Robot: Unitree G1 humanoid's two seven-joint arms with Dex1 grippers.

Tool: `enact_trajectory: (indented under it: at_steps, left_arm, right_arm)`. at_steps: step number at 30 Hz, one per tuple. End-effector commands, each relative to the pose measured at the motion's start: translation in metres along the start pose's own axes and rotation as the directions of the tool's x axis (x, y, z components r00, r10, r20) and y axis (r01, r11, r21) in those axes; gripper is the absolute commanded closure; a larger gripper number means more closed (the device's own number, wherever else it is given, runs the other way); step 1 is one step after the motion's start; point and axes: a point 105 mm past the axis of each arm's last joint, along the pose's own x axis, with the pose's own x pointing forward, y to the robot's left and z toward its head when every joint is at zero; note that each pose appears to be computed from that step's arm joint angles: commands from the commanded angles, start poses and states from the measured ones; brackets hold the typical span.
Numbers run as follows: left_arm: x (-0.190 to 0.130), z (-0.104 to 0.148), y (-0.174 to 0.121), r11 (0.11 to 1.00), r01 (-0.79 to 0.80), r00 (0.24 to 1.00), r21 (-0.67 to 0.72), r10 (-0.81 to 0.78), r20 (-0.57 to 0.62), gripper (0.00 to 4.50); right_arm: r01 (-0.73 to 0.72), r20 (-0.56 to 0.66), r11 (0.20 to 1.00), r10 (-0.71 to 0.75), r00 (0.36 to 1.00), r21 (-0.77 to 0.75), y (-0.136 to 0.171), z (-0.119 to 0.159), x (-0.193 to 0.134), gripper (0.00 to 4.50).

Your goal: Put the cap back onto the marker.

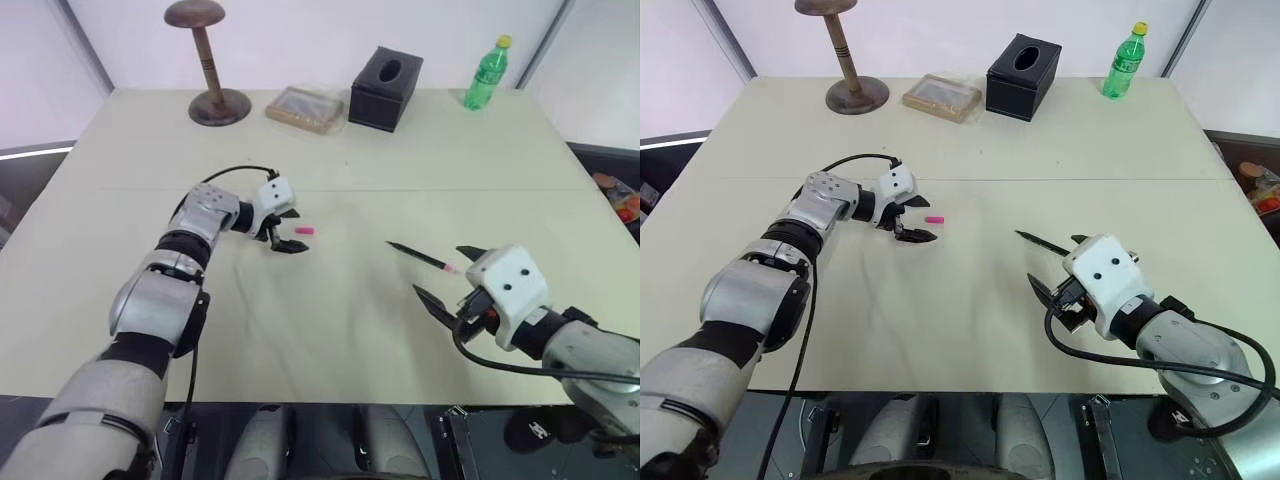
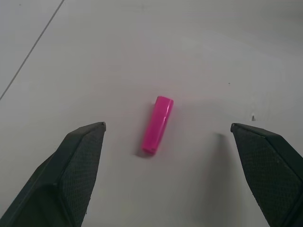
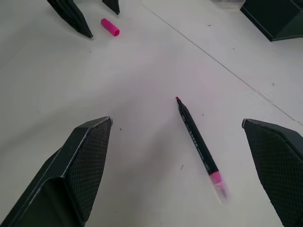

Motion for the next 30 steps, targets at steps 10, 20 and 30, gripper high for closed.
enact_trajectory:
  at_steps: [10,20,30]
  left_arm:
    - [-0.001,0.0,0.004,0.999,-0.032,0.999,-0.003,0.032,-0.008,1.38]
    - [0.0,-0.004,0.003,0.999,-0.033,0.999,-0.011,0.033,-0.021,4.45]
    - [-0.007,0.018,0.006,0.991,-0.026,0.999,0.135,0.02,0.044,4.45]
  right_arm:
    - [0.032,0.04,0.999,-0.031,0.999,-0.024,-0.001,0.011,-0.006,0.0]
    - [0.039,0.036,0.999,-0.038,0.999,-0.027,-0.002,0.011,-0.007,0.0]
    - [0.015,0.035,0.999,-0.013,0.999,-0.038,-0.003,0.013,-0.005,0.0]
